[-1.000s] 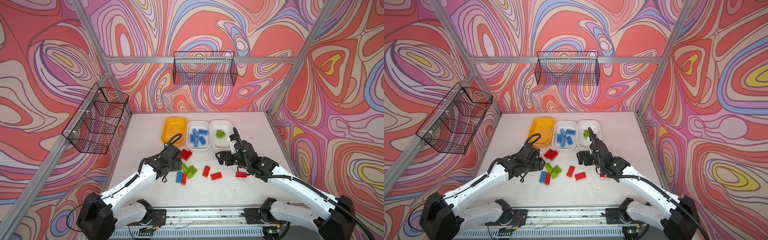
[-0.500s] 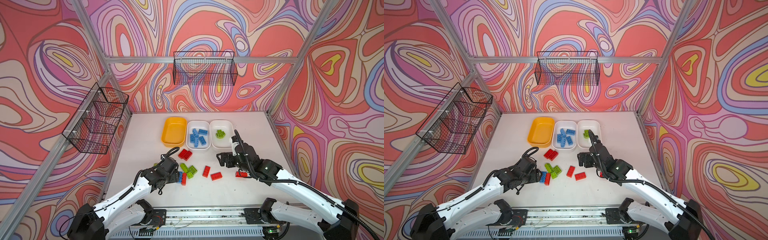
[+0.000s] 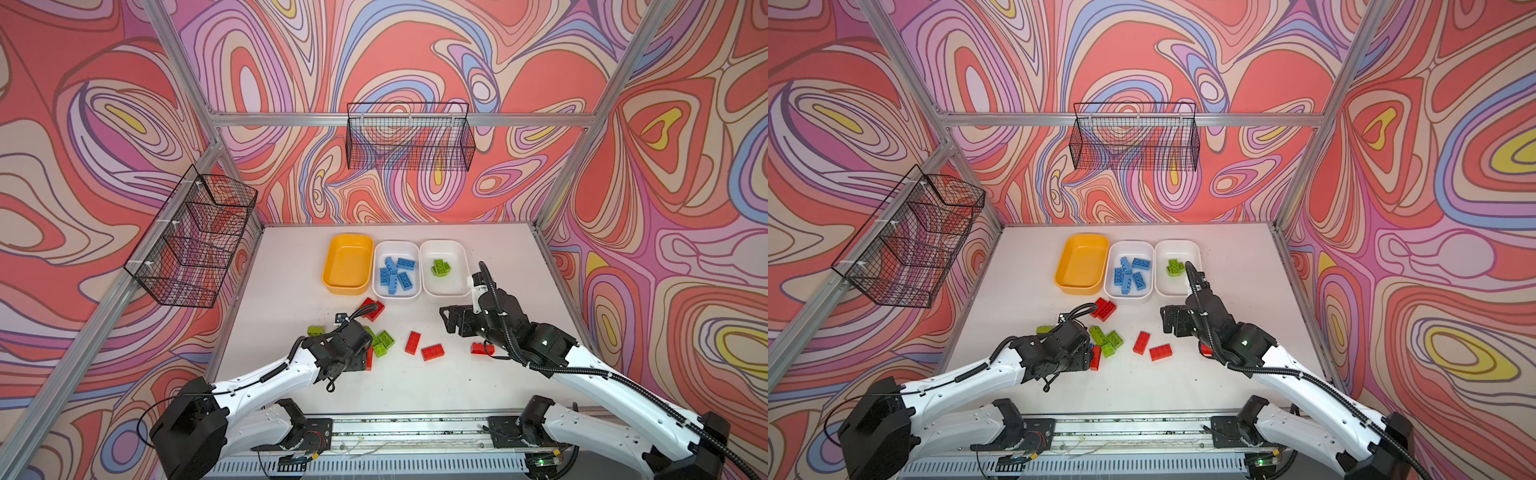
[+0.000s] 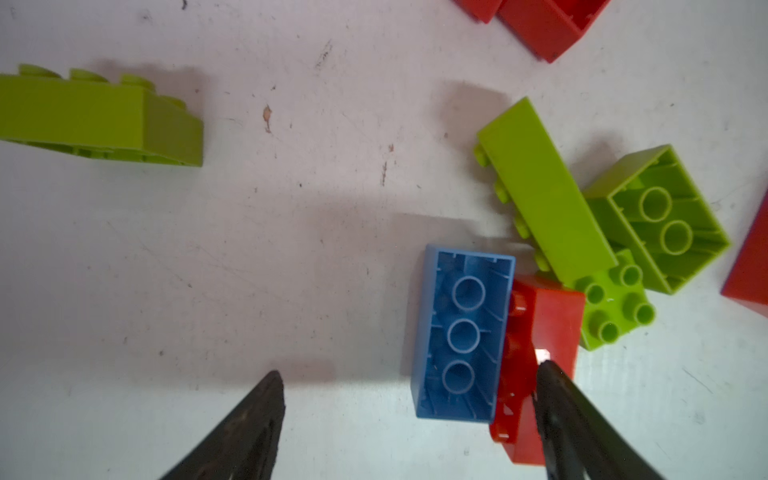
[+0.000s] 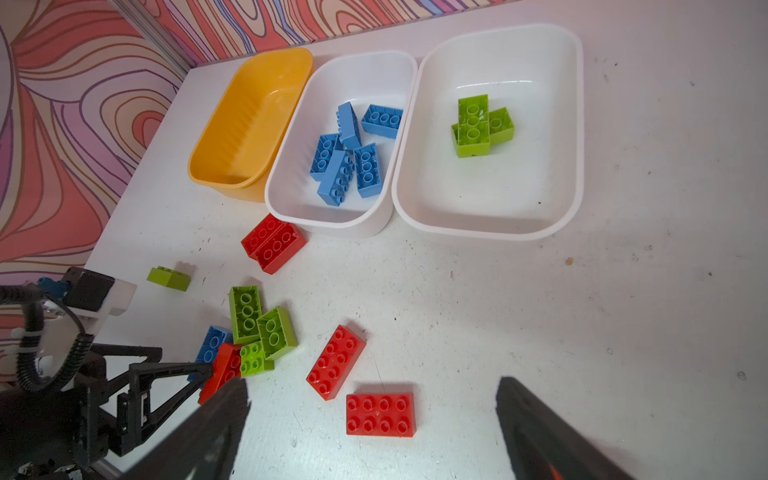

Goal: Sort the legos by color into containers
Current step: 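Lower the left gripper onto a blue brick beside a red brick and grasp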

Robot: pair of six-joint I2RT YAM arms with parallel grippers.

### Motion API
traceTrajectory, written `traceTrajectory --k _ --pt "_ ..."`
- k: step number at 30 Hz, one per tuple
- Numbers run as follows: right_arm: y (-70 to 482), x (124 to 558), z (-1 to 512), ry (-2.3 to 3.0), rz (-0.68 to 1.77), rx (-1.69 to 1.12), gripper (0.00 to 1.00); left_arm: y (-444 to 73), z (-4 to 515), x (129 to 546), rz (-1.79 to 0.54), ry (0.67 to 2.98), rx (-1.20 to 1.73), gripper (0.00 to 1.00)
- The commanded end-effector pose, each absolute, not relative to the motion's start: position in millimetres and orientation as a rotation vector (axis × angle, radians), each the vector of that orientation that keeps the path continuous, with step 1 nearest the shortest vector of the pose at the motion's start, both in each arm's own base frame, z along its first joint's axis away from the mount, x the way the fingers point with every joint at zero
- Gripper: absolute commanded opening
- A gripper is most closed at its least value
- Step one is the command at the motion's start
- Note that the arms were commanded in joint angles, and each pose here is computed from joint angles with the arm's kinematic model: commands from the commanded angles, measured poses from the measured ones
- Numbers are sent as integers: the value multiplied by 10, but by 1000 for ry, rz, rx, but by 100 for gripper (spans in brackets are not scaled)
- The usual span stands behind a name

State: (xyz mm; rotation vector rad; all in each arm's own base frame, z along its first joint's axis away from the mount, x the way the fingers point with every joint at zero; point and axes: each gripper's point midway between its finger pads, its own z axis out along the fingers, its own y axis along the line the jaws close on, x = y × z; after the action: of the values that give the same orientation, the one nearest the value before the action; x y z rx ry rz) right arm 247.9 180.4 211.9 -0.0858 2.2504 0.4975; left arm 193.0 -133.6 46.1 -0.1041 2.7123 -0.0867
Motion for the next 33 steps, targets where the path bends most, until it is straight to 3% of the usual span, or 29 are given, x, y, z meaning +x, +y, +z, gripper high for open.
traceTrajectory --k 1,13,23,33 --pt "1717 2433 2052 2263 461 -71 98 -1362 449 1965 -51 2710 -119 80" --pt "1647 2392 2029 2265 439 -70 98 -1479 549 2016 -47 2693 -83 80" --pt "1643 2387 2024 2266 439 -72 98 -1189 794 2022 38 2591 -116 81" --pt "1687 2389 1988 2275 461 -69 98 -1207 653 2193 39 2615 -135 80"
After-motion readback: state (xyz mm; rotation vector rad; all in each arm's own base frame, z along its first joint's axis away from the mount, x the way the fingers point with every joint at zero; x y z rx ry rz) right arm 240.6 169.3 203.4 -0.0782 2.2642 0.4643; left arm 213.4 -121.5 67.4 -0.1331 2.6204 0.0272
